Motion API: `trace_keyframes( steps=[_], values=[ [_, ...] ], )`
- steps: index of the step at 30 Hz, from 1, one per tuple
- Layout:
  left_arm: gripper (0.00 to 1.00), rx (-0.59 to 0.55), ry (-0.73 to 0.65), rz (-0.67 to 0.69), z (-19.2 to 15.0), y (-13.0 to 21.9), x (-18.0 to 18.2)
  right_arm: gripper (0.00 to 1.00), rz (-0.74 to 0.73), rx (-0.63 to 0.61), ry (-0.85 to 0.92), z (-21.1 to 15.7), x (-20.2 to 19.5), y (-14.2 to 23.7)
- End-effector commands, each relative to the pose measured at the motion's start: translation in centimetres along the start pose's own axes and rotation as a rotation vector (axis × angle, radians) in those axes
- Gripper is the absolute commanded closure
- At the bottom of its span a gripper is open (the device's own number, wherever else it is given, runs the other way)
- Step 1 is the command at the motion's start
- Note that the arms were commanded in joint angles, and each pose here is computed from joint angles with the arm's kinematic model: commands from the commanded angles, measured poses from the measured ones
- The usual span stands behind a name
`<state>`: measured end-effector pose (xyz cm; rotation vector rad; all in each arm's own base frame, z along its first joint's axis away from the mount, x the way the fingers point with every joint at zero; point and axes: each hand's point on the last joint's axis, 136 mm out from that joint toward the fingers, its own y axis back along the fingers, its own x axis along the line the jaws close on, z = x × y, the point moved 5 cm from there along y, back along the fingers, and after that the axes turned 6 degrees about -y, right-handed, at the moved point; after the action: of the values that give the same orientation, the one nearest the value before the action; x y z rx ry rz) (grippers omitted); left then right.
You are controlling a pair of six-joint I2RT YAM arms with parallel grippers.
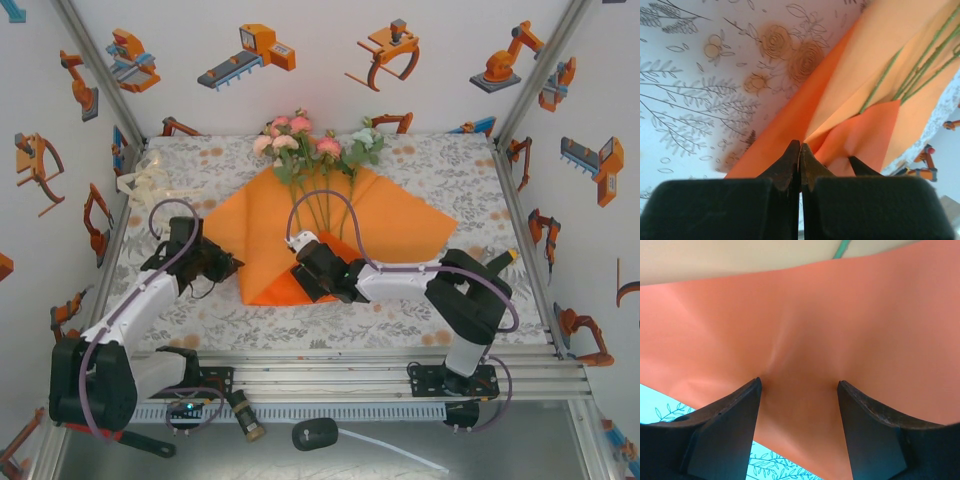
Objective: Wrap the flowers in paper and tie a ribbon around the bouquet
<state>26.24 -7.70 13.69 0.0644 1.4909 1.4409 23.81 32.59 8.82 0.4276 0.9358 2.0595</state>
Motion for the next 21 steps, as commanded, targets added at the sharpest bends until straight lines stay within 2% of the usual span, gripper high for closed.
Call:
trace_keyframes(
  steps=[1, 10, 21],
  values=[
    [0.91, 0.071, 0.091, -0.034, -0.7, 1.3, -1.1, 0.40, 0.021, -0.002, -0.032, -0.1, 0.1, -0.2],
    [0.89, 0.064, 0.110, -0.169, 0.5, 2.0, -5.6, 0.40, 0.111, -0.047, -0.151, 1.3, -1.4, 0.6],
    [1.00, 0.047, 0.084, -0.235, 2.2, 0.0, -10.4, 0.49, 0.187, -0.029, -0.210, 0.2, -1.8, -0.5]
  ],
)
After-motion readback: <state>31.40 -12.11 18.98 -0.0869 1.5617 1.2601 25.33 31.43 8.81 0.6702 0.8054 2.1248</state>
